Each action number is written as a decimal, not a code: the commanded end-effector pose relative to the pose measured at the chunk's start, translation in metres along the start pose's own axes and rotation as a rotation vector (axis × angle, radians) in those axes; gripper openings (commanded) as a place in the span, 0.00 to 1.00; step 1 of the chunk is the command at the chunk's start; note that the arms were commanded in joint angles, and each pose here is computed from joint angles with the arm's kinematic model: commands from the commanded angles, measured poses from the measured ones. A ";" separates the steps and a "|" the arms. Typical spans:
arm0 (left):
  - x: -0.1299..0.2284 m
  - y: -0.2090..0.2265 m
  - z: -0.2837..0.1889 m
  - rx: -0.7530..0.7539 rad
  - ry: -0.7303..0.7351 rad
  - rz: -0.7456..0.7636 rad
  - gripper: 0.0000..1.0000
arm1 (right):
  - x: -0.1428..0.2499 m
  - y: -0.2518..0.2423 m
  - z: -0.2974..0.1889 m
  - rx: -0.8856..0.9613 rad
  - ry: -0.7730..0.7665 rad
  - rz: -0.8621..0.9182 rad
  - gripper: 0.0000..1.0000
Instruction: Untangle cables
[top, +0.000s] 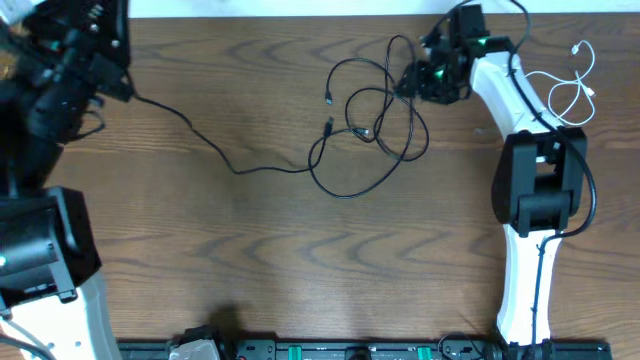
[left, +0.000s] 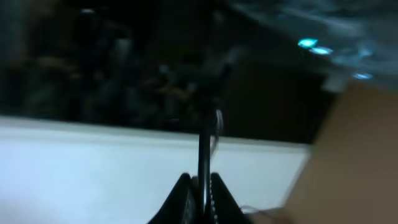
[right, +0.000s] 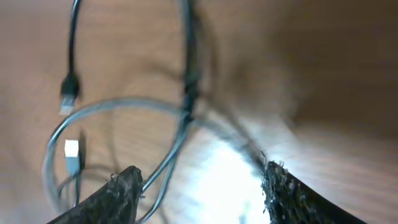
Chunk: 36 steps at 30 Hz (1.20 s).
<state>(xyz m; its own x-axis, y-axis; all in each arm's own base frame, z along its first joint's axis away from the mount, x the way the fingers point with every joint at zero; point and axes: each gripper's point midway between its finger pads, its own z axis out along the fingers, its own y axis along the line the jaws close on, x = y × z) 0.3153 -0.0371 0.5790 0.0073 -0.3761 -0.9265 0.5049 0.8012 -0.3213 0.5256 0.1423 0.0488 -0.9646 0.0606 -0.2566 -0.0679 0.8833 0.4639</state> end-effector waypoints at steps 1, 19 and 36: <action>-0.009 -0.035 0.002 0.125 -0.022 -0.082 0.07 | 0.000 0.045 -0.029 -0.088 -0.018 -0.128 0.61; -0.057 -0.071 -0.007 0.258 -0.200 -0.141 0.07 | 0.087 0.167 -0.037 -0.224 0.193 -0.267 0.80; -0.042 -0.070 -0.004 0.265 -0.127 -0.153 0.07 | 0.182 0.185 0.062 -0.160 0.505 -0.111 0.68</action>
<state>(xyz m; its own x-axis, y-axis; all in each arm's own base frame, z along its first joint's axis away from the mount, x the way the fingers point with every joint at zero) 0.2854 -0.0688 0.6353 0.0099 -0.5761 -0.8173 0.6891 0.5962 -0.4119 0.3670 0.3350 0.0410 -0.9555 -0.2894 0.0576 -0.2065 0.7951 0.5702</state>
